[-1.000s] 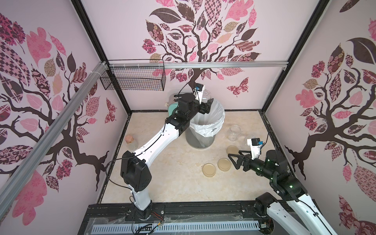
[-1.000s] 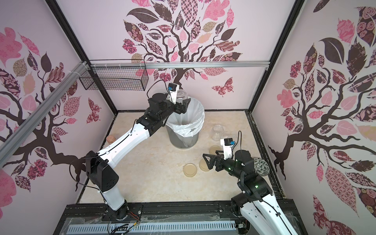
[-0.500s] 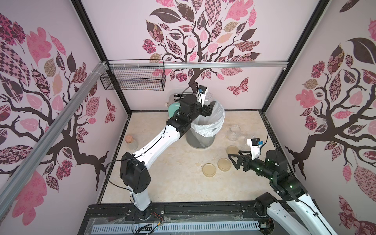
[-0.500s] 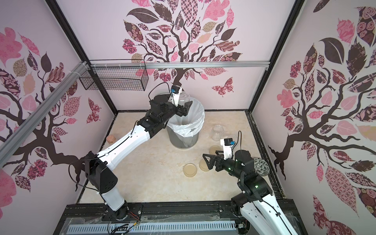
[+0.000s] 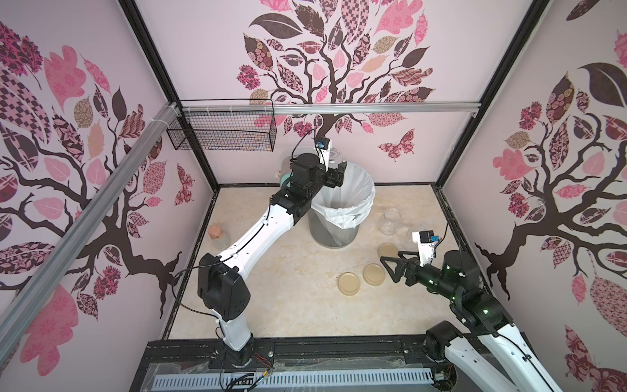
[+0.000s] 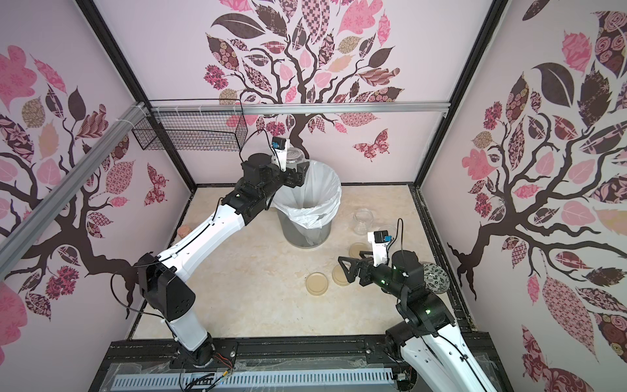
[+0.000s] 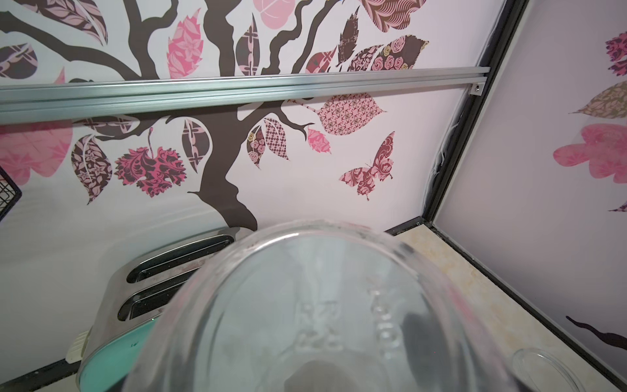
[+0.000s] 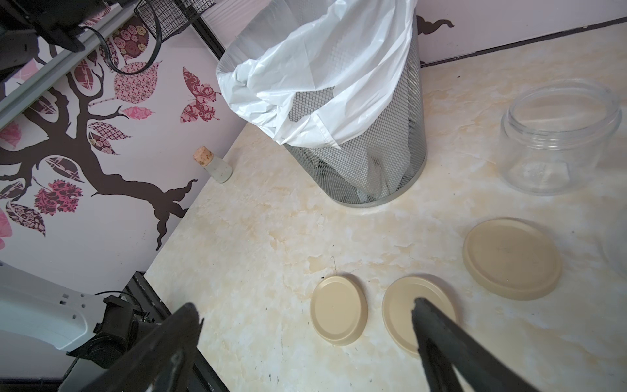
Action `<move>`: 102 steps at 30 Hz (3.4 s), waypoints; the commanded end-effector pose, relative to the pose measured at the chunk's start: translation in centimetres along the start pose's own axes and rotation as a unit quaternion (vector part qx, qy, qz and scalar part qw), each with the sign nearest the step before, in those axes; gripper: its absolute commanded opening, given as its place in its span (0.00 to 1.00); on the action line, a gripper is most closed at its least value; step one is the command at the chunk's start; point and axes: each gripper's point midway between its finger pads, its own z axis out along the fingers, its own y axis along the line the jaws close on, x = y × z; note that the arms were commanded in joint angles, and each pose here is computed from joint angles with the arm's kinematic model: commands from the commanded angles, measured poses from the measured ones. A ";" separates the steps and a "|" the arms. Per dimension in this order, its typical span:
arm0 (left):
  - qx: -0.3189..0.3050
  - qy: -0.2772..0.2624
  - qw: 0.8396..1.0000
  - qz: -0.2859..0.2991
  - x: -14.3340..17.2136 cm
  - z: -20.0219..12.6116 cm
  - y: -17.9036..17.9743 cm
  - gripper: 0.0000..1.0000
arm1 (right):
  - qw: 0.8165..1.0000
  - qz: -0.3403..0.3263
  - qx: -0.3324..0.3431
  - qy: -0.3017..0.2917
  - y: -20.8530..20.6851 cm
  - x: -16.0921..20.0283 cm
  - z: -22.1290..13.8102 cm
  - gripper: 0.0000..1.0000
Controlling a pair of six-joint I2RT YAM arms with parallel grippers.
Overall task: Empty moldy rice from jars
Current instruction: Pour the moldy rice from the jar into the trash bin, then place the jar at the center of the board.
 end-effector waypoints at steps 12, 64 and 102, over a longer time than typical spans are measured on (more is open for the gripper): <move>-0.003 -0.038 0.999 0.027 -4.0 0.9 -0.5 0.72 | 1.000 -0.004 -0.001 0.000 0.2 -0.4 -0.2 0.99; 0.205 -0.014 0.843 -0.498 -5.4 -0.8 2.0 0.69 | 1.000 -0.001 -0.009 -0.002 0.5 0.1 -1.0 1.00; 0.183 -0.096 0.697 -0.686 -3.5 -15.1 0.1 0.71 | 0.940 -0.084 -0.297 -0.144 19.8 -17.0 2.3 0.80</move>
